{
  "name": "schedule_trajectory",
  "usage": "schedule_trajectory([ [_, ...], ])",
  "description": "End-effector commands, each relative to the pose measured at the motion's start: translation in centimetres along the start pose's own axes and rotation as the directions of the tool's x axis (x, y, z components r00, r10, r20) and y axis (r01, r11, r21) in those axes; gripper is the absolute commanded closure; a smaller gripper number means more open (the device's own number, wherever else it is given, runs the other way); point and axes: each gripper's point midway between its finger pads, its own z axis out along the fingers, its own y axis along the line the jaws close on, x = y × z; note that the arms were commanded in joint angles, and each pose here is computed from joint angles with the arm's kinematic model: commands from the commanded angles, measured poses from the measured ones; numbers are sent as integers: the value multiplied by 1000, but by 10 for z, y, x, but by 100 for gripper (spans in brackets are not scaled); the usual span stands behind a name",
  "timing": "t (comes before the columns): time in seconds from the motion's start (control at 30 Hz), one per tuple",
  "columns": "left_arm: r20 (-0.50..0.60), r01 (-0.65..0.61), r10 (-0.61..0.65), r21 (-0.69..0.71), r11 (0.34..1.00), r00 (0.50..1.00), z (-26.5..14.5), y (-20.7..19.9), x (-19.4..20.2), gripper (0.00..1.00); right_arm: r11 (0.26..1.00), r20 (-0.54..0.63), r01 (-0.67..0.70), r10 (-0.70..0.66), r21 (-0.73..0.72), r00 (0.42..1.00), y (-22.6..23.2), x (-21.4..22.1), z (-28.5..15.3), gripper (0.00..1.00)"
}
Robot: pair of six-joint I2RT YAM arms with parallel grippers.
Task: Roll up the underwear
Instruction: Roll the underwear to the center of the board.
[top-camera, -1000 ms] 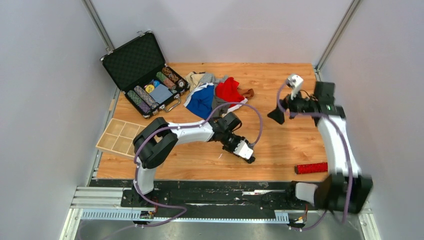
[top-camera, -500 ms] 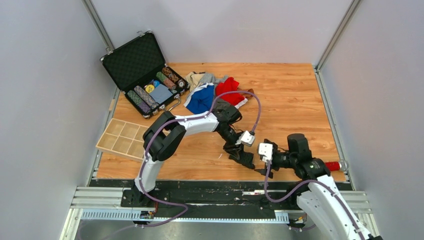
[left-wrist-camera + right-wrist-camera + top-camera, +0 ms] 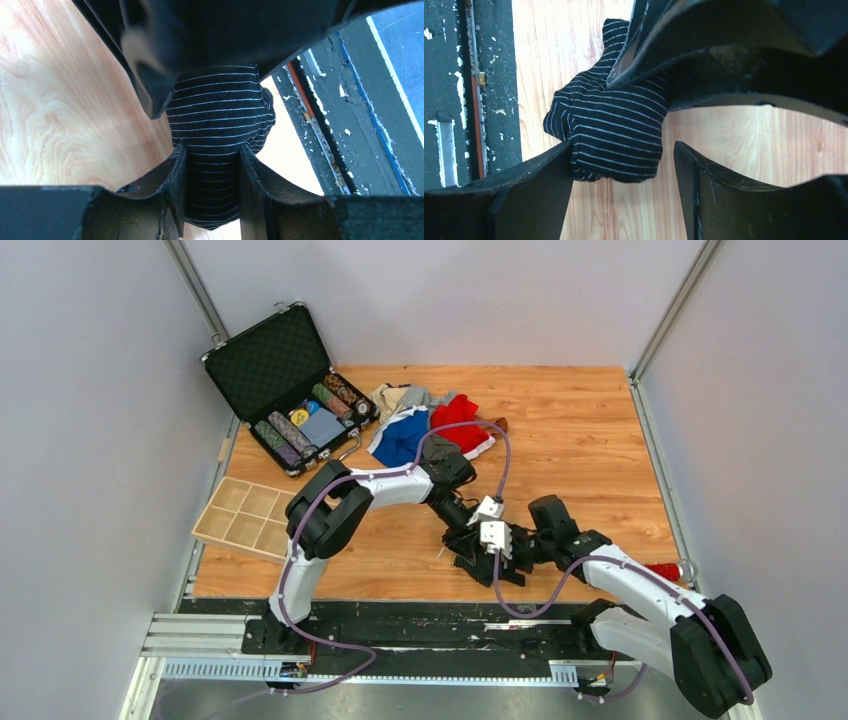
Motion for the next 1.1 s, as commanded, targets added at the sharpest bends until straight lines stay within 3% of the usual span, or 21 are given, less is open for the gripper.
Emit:
schedule_trajectory([
  [0.0, -282, 302, -290, 0, 953, 915, 13, -37, 99, 89, 994, 26, 89, -91, 59, 996, -19, -17, 6, 29],
  [0.13, -247, 322, -308, 20, 946, 919, 11, -39, 93, 89, 994, 27, 108, -108, 28, 994, -8, -15, 13, 33],
  [0.37, -197, 360, -349, 22, 933, 916, -2, -37, 91, 87, 990, -47, 143, -143, -4, 989, 4, 6, 19, 95],
  [0.4, -184, 360, -352, 14, 933, 918, -7, -35, 89, 84, 989, -60, 146, -147, -10, 987, 6, 10, 18, 99],
  [0.43, -177, 367, -360, 9, 930, 916, -10, -35, 89, 80, 989, -70, 150, -151, -18, 986, 8, 14, 18, 100],
  [0.5, -146, 401, -402, -34, 915, 904, -19, -31, 87, 61, 988, -78, 146, -149, -41, 986, 13, 18, 18, 100],
  [0.53, -110, 378, -385, -74, 923, 916, -26, -23, 81, 23, 989, -72, 137, -141, -55, 987, 15, 16, 18, 100],
  [0.6, -41, 351, -360, -146, 925, 932, -41, -16, 65, 3, 992, -69, 90, -97, -89, 993, 20, 14, 19, 100],
  [0.7, 64, 249, -242, -333, 909, 968, -66, 5, 34, 0, 992, -64, -4, -4, -125, 998, 27, 7, 20, 100],
  [0.83, 105, 199, -169, -562, 803, 980, -98, 17, 23, 0, 964, -75, -182, 171, -192, 982, 41, 2, 19, 100],
  [0.93, 84, 160, -139, -649, 744, 987, -113, 13, 24, 0, 928, -91, -286, 272, -239, 958, 48, 1, 17, 100],
  [1.0, 45, 78, -66, -711, 699, 997, -122, 11, 19, 0, 909, -104, -327, 310, -257, 945, 48, 2, 17, 100],
  [1.07, -51, -82, 67, -749, 658, 996, -128, 8, 9, 0, 884, -117, -369, 350, -287, 929, 47, 3, 17, 100],
])
